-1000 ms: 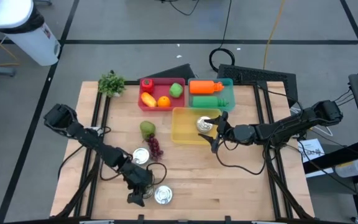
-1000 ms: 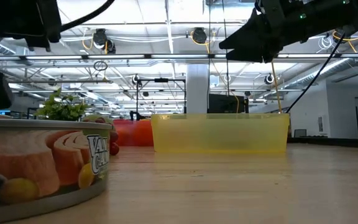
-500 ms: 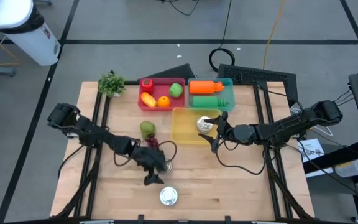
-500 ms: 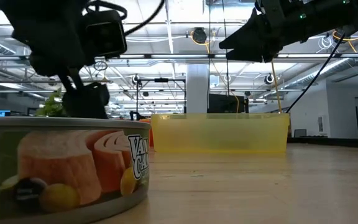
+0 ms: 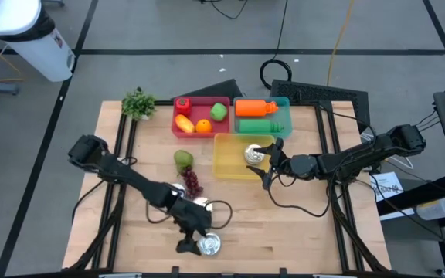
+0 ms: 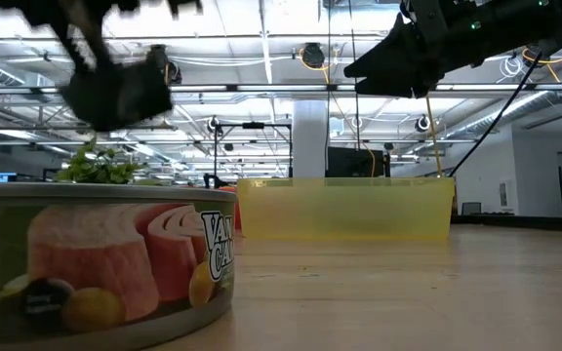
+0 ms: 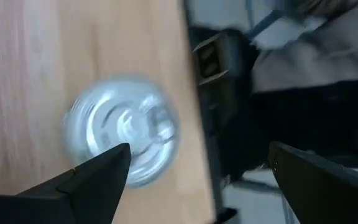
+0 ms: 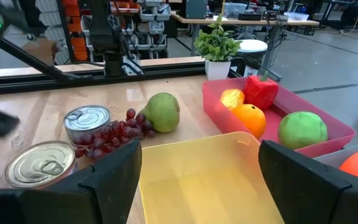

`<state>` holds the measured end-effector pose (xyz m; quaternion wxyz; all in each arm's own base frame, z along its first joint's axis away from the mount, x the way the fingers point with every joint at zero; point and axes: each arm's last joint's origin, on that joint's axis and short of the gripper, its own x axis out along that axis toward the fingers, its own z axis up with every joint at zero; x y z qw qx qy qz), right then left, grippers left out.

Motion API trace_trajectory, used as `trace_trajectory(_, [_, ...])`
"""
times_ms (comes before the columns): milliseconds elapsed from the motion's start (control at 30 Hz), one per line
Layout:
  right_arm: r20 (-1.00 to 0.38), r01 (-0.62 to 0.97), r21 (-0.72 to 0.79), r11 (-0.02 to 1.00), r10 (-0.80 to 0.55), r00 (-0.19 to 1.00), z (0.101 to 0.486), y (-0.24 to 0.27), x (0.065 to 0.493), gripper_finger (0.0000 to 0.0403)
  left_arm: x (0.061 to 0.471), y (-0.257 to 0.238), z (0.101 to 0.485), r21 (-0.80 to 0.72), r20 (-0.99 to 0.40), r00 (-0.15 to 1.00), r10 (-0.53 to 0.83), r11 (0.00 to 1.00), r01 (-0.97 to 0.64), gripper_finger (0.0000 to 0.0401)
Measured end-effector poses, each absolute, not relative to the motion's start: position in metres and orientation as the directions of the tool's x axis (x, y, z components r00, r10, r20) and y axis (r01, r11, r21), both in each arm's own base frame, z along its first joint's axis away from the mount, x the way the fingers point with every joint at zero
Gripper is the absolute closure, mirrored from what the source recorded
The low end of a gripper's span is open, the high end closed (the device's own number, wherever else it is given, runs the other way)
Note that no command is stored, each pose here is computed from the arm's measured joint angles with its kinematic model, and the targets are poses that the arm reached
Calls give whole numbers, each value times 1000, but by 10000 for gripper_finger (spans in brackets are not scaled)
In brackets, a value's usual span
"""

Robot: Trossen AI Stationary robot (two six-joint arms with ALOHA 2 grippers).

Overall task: Pick & Place Food Item
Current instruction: Adjust the tuna cans

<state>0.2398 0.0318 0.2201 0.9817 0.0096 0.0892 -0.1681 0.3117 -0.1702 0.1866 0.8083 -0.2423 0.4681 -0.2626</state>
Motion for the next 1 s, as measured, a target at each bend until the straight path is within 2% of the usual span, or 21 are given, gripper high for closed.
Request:
trace_trajectory(100, [-178,331,-11,943,-328,928,220,32,240,94,317,-171,162,-647,-666,355,-657,745,165,11])
trace_trajectory(233, [-179,331,-11,943,-328,928,220,32,240,94,323,-164,158,-680,-643,318,-696,711,182,11])
trace_trajectory(333, [-178,331,-11,943,-328,928,220,32,240,94,324,-154,160,-656,-670,333,-664,739,155,11])
trace_trajectory(600, [-179,331,-11,943,-328,928,220,32,240,94,311,-122,169,-437,-837,346,-424,898,41,11])
trace_trajectory(733, [-179,332,-11,943,-328,928,220,32,240,94,304,-107,179,-295,-889,375,-262,955,-31,11])
trace_trajectory(867, [-179,331,-11,943,-328,928,220,32,240,94,294,-96,194,-201,-903,402,-149,975,-90,11])
trace_trajectory(1000, [-179,331,-11,944,-327,928,220,32,240,94,289,-94,206,-230,-894,426,-141,959,-167,11])
